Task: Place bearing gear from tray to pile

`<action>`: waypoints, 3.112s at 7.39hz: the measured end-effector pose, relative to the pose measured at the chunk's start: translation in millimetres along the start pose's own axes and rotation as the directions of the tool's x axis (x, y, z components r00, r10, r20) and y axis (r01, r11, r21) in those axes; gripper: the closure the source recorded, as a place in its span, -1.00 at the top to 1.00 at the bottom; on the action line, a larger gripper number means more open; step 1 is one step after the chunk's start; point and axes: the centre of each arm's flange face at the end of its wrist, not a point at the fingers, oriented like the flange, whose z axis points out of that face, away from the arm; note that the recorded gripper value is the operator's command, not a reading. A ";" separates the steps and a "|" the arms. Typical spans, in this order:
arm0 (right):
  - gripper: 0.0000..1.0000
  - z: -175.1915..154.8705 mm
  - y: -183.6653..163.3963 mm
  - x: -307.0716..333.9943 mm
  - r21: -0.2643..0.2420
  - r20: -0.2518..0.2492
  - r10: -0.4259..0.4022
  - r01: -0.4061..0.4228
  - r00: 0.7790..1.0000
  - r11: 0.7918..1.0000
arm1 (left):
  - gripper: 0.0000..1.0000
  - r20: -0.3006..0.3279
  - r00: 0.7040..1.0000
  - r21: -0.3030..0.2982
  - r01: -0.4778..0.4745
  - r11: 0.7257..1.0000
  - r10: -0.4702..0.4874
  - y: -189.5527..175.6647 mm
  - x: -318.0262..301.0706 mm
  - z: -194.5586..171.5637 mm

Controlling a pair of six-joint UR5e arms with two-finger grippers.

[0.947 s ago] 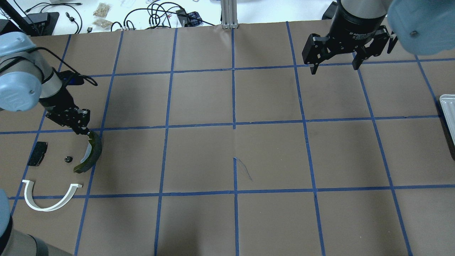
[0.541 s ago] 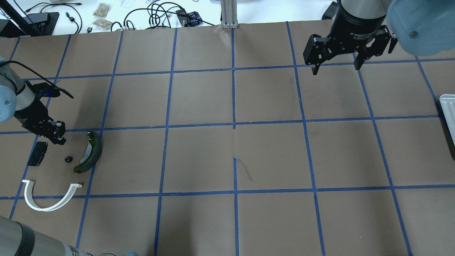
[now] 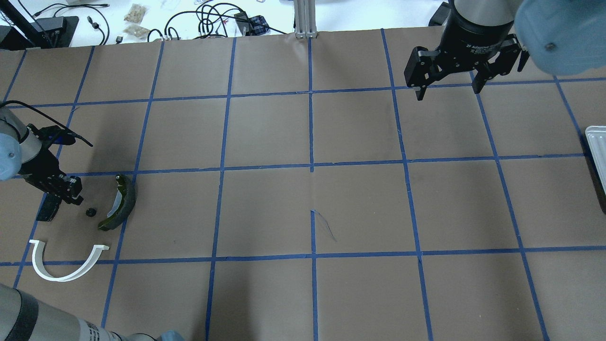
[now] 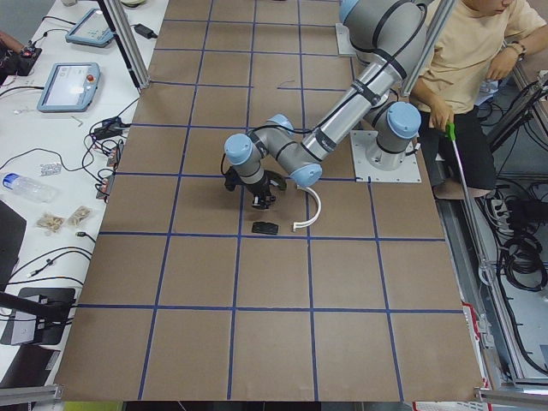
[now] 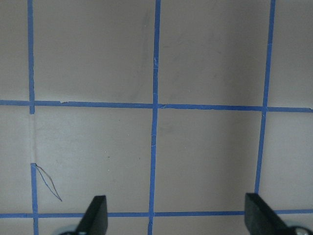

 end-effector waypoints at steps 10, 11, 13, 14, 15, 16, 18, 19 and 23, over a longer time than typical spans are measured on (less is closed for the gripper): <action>1.00 2.4 1.0 0.8 -0.013 0.003 0.003 -0.002 1.000 1.000 | 1.00 0.021 0.983 0.142 0.175 0.974 -0.180 -26.7 320.1 -296.5; 1.00 3.9 2.6 -2.5 -0.027 0.029 0.008 -0.007 1.000 1.000 | 1.00 0.026 0.984 0.147 0.172 0.974 -0.178 -17.5 346.8 -297.9; 1.00 3.5 3.9 -9.0 -0.034 0.079 0.031 -0.028 0.996 0.999 | 1.00 0.035 0.983 0.185 0.169 0.968 -0.178 3.2 369.2 -292.6; 1.00 3.4 4.0 -9.5 -0.036 0.084 0.038 -0.035 0.996 0.999 | 1.00 0.036 0.983 0.233 0.167 0.958 -0.180 9.6 372.1 -286.0; 1.00 3.6 3.8 -9.4 -0.036 0.084 0.041 -0.038 0.996 0.999 | 1.00 0.033 0.982 0.274 0.170 0.947 -0.185 14.2 373.4 -282.4; 1.00 3.8 3.6 -9.0 -0.037 0.082 0.042 -0.039 0.996 0.999 | 1.00 0.014 0.977 0.288 0.198 0.937 -0.211 17.4 375.0 -283.1; 1.00 3.9 3.4 -8.4 -0.037 0.078 0.046 -0.043 0.996 0.998 | 1.00 -0.009 0.968 0.232 0.246 0.941 -0.251 22.0 375.8 -287.0; 1.00 4.0 3.4 -8.0 -0.038 0.078 0.048 -0.045 0.996 0.998 | 1.00 -0.006 0.971 0.205 0.234 0.950 -0.238 22.8 375.7 -287.6; 1.00 4.1 3.1 -7.0 -0.038 0.077 0.051 -0.048 0.996 0.998 | 1.00 -0.009 0.976 0.187 0.214 0.959 -0.216 25.4 377.7 -284.2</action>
